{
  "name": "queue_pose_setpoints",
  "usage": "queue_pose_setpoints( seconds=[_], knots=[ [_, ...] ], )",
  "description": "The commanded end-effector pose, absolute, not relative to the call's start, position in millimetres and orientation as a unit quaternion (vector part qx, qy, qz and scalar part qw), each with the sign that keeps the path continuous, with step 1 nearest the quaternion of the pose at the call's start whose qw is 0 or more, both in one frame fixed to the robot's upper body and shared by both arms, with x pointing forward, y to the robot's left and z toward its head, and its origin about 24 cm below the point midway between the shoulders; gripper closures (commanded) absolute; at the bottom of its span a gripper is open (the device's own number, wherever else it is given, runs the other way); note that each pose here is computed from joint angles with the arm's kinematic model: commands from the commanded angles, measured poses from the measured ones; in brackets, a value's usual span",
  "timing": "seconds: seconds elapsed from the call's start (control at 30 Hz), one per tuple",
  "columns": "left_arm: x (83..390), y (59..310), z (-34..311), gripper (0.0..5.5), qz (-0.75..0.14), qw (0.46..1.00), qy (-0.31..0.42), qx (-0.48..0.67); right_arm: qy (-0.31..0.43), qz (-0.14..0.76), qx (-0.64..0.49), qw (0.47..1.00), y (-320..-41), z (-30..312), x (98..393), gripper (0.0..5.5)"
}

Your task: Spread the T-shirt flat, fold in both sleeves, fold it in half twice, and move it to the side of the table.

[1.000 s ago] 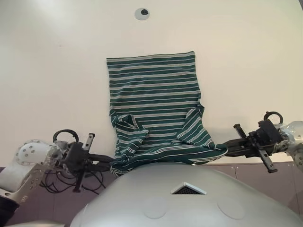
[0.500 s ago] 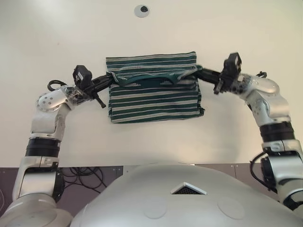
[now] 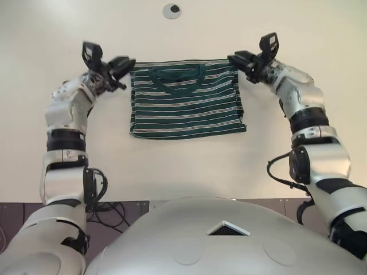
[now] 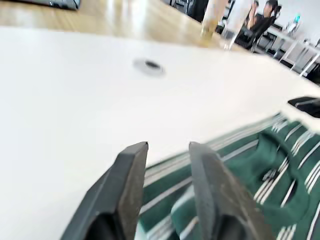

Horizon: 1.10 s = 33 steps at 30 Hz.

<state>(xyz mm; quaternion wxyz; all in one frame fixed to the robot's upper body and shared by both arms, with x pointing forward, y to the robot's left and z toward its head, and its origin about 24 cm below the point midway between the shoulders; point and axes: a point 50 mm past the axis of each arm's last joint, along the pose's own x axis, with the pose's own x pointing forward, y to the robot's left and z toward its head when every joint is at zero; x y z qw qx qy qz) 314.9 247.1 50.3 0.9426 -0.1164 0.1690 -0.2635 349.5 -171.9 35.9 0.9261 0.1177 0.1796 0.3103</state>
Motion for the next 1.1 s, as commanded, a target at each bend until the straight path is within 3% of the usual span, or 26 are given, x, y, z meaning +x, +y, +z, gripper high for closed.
queue_pose_setpoints(
  seconds=[0.03,0.1,0.17,0.23,0.37,0.5,0.67,0.83,0.93,1.1],
  knots=[
    [322.5,257.0,40.0,3.58,-0.198,0.951,0.205,-0.121,0.167,0.295,0.119,0.933,-172.0,43.4,357.8,3.21],
    [321.5,259.4,46.5,3.58,-0.214,0.958,0.156,-0.111,0.12,0.327,0.069,0.935,-171.8,47.8,354.5,3.21],
    [301.5,240.3,66.1,3.58,-0.341,0.935,0.037,-0.086,0.04,0.396,-0.018,0.917,-168.7,55.3,342.0,3.21],
    [269.6,216.2,70.2,3.58,-0.466,0.884,-0.006,-0.045,0.007,0.432,-0.116,0.894,-168.0,54.7,331.5,3.21],
    [221.7,186.1,39.4,3.58,-0.606,0.79,0.043,0.084,0.037,0.433,-0.344,0.832,-175.7,35.7,324.4,3.21],
    [194.3,178.6,24.6,3.58,-0.687,0.715,0.082,0.106,0.075,0.44,-0.439,0.779,-184.3,17.2,318.4,3.21],
    [185.3,187.5,6.4,3.58,-0.71,0.659,0.166,0.185,0.098,0.516,-0.435,0.732,-191.5,8.5,298.6,3.21],
    [202.6,219.2,-20.8,3.58,-0.624,0.628,0.244,0.397,0.107,0.61,-0.397,0.677,-199.6,17.2,261.5,3.21],
    [223.3,233.3,-19.0,3.58,-0.563,0.614,0.229,0.505,0.117,0.657,-0.375,0.643,-200.9,25.5,234.2,3.21],
    [257.1,233.6,-0.5,3.58,-0.498,0.598,0.136,0.613,0.079,0.701,-0.281,0.651,-173.8,46.8,213.4,3.21]
  ],
)
